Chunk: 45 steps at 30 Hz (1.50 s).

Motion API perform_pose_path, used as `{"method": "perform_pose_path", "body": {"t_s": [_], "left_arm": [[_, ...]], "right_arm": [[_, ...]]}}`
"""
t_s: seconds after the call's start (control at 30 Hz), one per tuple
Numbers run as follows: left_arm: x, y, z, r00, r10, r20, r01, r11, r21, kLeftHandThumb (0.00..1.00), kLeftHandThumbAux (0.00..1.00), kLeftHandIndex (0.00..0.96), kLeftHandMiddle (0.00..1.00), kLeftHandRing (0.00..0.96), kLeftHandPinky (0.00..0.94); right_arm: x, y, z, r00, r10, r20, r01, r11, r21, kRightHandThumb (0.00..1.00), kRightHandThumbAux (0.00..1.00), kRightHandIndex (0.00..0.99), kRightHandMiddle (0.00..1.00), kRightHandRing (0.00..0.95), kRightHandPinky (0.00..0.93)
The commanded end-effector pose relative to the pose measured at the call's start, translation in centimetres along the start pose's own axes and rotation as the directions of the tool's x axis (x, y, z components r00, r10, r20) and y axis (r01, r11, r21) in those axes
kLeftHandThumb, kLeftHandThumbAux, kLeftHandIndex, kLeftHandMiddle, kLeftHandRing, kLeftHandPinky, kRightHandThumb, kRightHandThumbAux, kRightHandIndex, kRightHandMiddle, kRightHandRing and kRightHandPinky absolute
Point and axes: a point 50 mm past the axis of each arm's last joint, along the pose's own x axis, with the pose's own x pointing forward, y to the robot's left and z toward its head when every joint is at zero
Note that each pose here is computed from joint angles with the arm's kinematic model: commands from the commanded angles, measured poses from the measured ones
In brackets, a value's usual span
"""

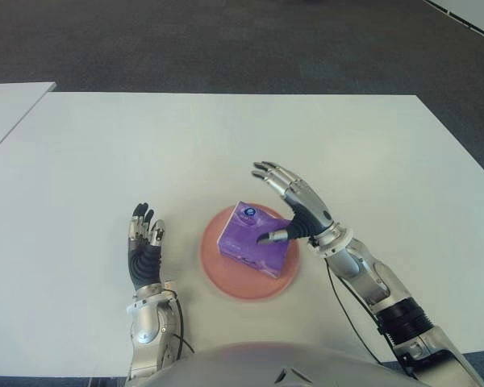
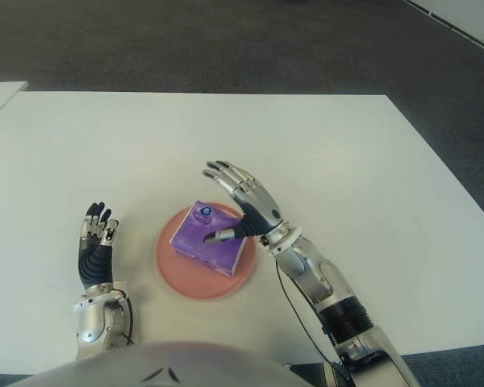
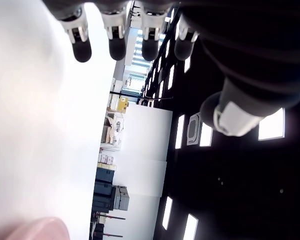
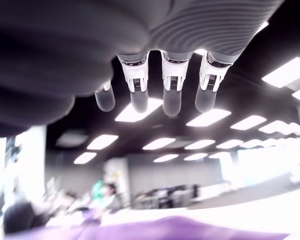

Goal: Put the tissue paper into the plate.

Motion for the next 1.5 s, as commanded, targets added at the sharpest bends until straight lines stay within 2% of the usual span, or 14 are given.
{"method": "perform_pose_path", "body": {"t_s": [0.03, 0.13, 0.23, 0.4, 0.53, 0.67, 0.83, 1.03, 1.1, 1.27, 1.5], "left_arm": [[-0.5, -1.5, -0.7, 0.999, -0.006, -0.036, 0.003, 0.997, -0.078, 0.11, 0.553, 0.072, 0.008, 0.0, 0.006], [-0.6, -1.4, -0.6, 0.999, -0.024, -0.041, 0.021, 0.997, -0.069, 0.128, 0.55, 0.077, 0.01, 0.0, 0.001], [-0.9, -1.3, -0.4, 0.995, -0.083, -0.052, 0.081, 0.996, -0.039, 0.146, 0.55, 0.076, 0.009, 0.0, 0.0], [-1.2, -1.1, -0.2, 0.992, -0.114, -0.059, 0.114, 0.993, -0.015, 0.156, 0.557, 0.071, 0.009, 0.0, 0.0], [-1.3, -0.9, 0.1, 0.99, -0.127, -0.068, 0.129, 0.992, 0.015, 0.154, 0.561, 0.062, 0.002, 0.0, 0.0], [-1.5, -0.7, 0.3, 0.987, -0.136, -0.084, 0.14, 0.989, 0.047, 0.146, 0.561, 0.05, 0.0, 0.0, 0.0], [-1.7, -0.4, 0.6, 0.986, -0.139, -0.094, 0.144, 0.988, 0.053, 0.14, 0.565, 0.042, 0.0, 0.0, 0.0], [-2.2, -0.1, 0.7, 0.983, -0.148, -0.107, 0.152, 0.988, 0.034, 0.138, 0.573, 0.041, 0.0, 0.0, 0.0], [-2.4, 0.0, 0.7, 0.983, -0.147, -0.11, 0.151, 0.988, 0.028, 0.139, 0.575, 0.047, 0.0, 0.0, 0.0], [-2.6, 0.2, 0.8, 0.981, -0.15, -0.124, 0.152, 0.988, 0.009, 0.141, 0.573, 0.057, 0.002, 0.0, 0.0], [-3.1, 0.3, 0.7, 0.978, -0.137, -0.154, 0.138, 0.99, -0.005, 0.136, 0.544, 0.082, 0.024, 0.0, 0.0]], "right_arm": [[-1.2, -0.7, -1.7, 0.978, -0.058, -0.198, 0.094, 0.979, 0.179, 0.186, 0.304, 0.0, 0.0, 0.0, 0.0], [-1.6, -0.8, -1.9, 0.968, -0.074, -0.241, 0.134, 0.961, 0.241, 0.177, 0.302, 0.0, 0.0, 0.0, 0.0], [-3.0, -0.7, -2.7, 0.941, -0.122, -0.317, 0.227, 0.919, 0.321, 0.148, 0.306, 0.0, 0.0, 0.0, 0.0], [-4.1, -0.5, -3.3, 0.92, -0.168, -0.355, 0.294, 0.894, 0.337, 0.089, 0.303, 0.0, 0.0, 0.0, 0.0], [-4.6, -0.6, -3.4, 0.894, -0.203, -0.4, 0.364, 0.849, 0.383, 0.045, 0.299, 0.0, 0.0, 0.0, 0.0], [-5.8, -0.6, -2.8, 0.852, -0.2, -0.483, 0.443, 0.767, 0.463, 0.023, 0.296, 0.0, 0.0, 0.0, 0.0], [-7.4, -0.2, -2.4, 0.811, -0.173, -0.559, 0.502, 0.697, 0.512, 0.016, 0.297, 0.0, 0.0, 0.0, 0.0], [-9.7, 1.7, -2.8, 0.744, -0.125, -0.656, 0.589, 0.587, 0.556, 0.02, 0.295, 0.0, 0.0, 0.0, 0.0], [-10.0, 2.0, -2.8, 0.733, -0.12, -0.669, 0.605, 0.565, 0.561, 0.025, 0.294, 0.0, 0.0, 0.0, 0.0], [-10.5, 2.4, -2.6, 0.72, -0.116, -0.685, 0.626, 0.536, 0.567, 0.034, 0.299, 0.0, 0.0, 0.0, 0.0], [-11.5, 3.2, -1.7, 0.723, -0.065, -0.688, 0.6, 0.552, 0.579, 0.034, 0.318, 0.0, 0.0, 0.0, 0.0]]}}
